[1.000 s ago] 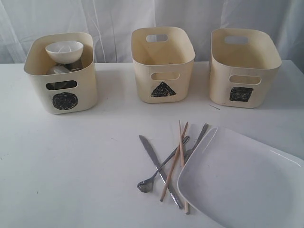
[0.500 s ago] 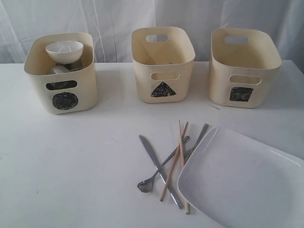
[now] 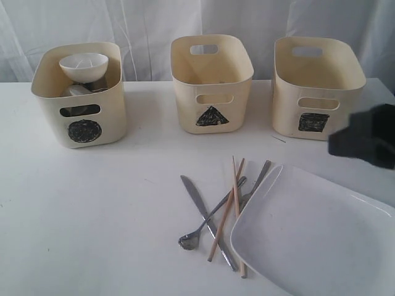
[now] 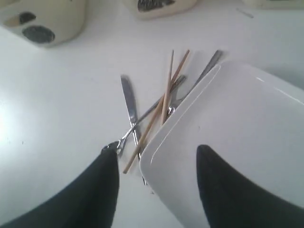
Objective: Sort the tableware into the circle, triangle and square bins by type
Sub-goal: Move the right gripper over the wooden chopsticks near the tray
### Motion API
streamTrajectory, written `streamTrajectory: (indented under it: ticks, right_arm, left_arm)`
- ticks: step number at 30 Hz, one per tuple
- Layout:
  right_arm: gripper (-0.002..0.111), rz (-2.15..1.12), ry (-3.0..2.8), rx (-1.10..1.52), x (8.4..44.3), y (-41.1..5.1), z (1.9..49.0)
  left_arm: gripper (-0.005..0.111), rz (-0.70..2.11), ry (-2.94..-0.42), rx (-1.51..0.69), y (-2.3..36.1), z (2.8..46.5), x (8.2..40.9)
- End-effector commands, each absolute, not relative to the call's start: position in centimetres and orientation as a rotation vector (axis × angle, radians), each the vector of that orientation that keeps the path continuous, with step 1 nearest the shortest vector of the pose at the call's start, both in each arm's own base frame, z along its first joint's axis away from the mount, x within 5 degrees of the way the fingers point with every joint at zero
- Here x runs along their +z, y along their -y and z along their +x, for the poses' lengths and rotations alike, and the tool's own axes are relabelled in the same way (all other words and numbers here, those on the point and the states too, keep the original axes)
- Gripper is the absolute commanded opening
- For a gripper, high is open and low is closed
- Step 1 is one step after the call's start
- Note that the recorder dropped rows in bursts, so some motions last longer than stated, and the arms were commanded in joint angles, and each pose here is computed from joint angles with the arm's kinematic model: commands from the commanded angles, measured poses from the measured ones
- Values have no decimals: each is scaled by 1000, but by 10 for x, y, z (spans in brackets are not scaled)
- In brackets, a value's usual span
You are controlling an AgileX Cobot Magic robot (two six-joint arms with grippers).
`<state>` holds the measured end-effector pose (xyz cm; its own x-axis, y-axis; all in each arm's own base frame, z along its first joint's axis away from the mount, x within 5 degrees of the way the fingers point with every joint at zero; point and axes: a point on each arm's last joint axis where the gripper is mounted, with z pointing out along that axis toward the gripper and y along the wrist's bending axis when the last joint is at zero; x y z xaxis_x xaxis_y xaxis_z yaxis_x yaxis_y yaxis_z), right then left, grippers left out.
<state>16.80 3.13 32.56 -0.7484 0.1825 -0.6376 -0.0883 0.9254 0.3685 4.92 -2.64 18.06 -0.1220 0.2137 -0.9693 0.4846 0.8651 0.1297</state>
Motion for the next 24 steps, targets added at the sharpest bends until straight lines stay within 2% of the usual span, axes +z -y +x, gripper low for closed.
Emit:
streamTrajectory:
  ticks: [1,5,11,16,24]
  right_arm:
    - [48,-62,-2508,512,330,-41,228]
    - [49,-181,-2530,476,329,-58,270]
    - [49,-367,-2595,373,304,-89,307]
    - [49,-424,-2659,188,272,-115,329]
    - [49,-386,-2752,82,210,-148,365]
  left_arm:
    - [43,535,-1706,-259,26,49,180]
    - [43,535,-1704,-260,26,49,180]
    - [43,535,-1704,-260,26,49,180]
    - [43,535,-1704,-260,26,49,180]
    - [43,535,-1704,-260,26,49,180]
